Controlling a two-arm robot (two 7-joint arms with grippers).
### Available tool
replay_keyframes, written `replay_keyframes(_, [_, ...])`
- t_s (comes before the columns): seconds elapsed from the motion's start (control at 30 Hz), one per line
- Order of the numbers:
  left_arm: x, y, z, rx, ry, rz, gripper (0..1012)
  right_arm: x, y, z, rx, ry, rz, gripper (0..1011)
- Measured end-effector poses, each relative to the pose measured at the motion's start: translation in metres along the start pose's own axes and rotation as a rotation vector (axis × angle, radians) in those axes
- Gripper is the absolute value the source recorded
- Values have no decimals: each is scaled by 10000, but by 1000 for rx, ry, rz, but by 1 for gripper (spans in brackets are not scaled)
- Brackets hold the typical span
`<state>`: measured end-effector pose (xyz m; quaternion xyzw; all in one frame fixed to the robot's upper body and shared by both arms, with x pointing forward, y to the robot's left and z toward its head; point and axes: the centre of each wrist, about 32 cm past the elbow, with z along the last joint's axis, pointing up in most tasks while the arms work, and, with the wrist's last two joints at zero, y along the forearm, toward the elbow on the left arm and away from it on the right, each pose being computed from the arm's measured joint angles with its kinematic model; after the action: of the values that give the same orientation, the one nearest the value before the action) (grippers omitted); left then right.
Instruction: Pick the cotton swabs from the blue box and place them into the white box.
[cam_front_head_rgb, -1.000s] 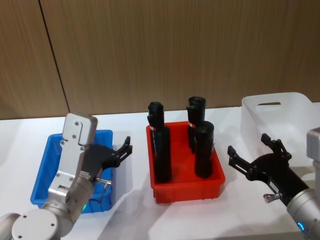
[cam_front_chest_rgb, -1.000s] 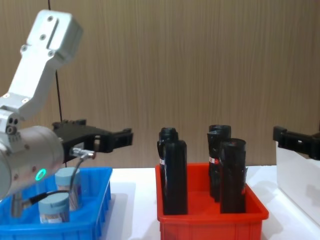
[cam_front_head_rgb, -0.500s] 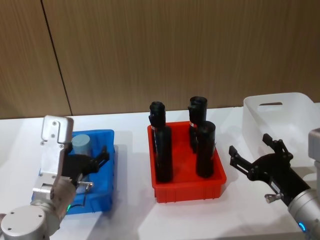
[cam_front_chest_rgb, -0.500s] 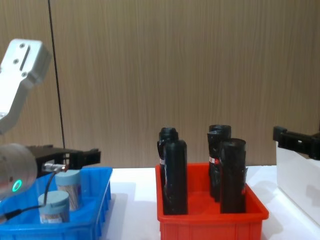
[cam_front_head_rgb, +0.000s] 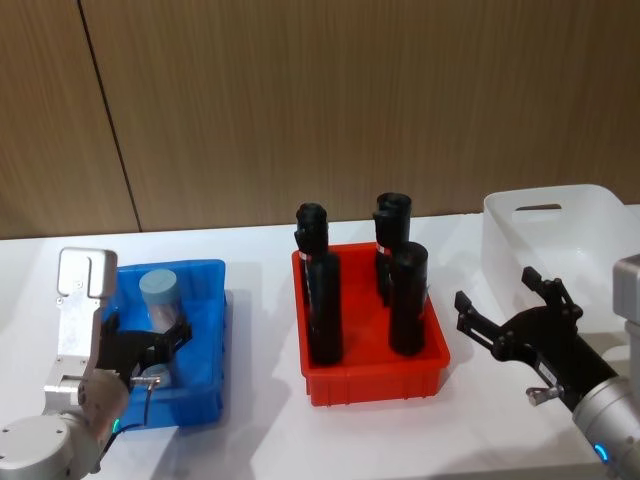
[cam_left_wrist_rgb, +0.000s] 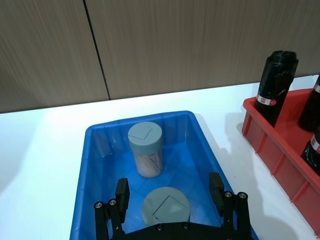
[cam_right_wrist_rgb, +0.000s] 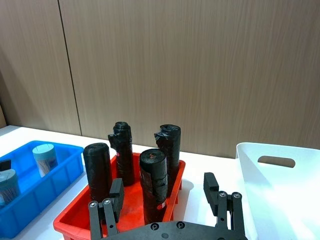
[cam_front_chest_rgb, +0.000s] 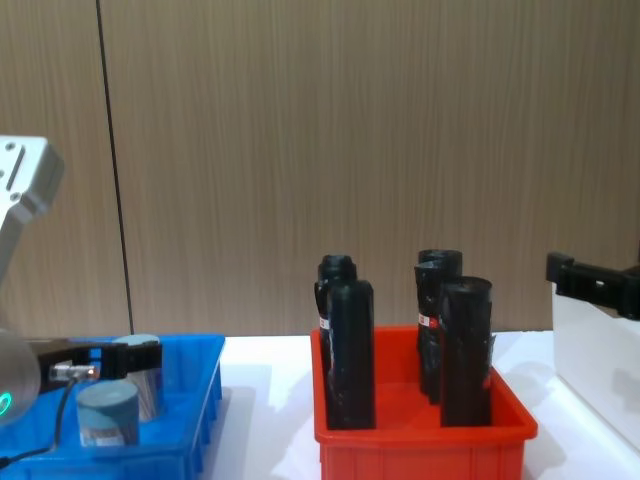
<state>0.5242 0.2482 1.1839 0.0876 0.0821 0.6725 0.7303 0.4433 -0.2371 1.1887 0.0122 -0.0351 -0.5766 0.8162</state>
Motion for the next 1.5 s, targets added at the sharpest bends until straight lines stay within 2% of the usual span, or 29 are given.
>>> replay_keyframes(0.27, [71, -56, -54, 30, 20, -5, 1009, 0, 0, 0, 0, 0, 0, 1001])
replay_keyframes(0.67, [133, -130, -89, 57, 36, -20, 1009, 0, 0, 0, 0, 0, 0, 1001])
replay_keyframes(1.37, [189, -217, -159, 90, 58, -65, 1010, 0, 0, 0, 0, 0, 0, 1001])
replay_keyframes(1.43, [192, -222, -164, 92, 60, -67, 999, 0, 0, 0, 0, 0, 0, 1001])
replay_keyframes(1.5, [195, -229, -170, 96, 62, -70, 947, 0, 0, 0, 0, 0, 0, 1002])
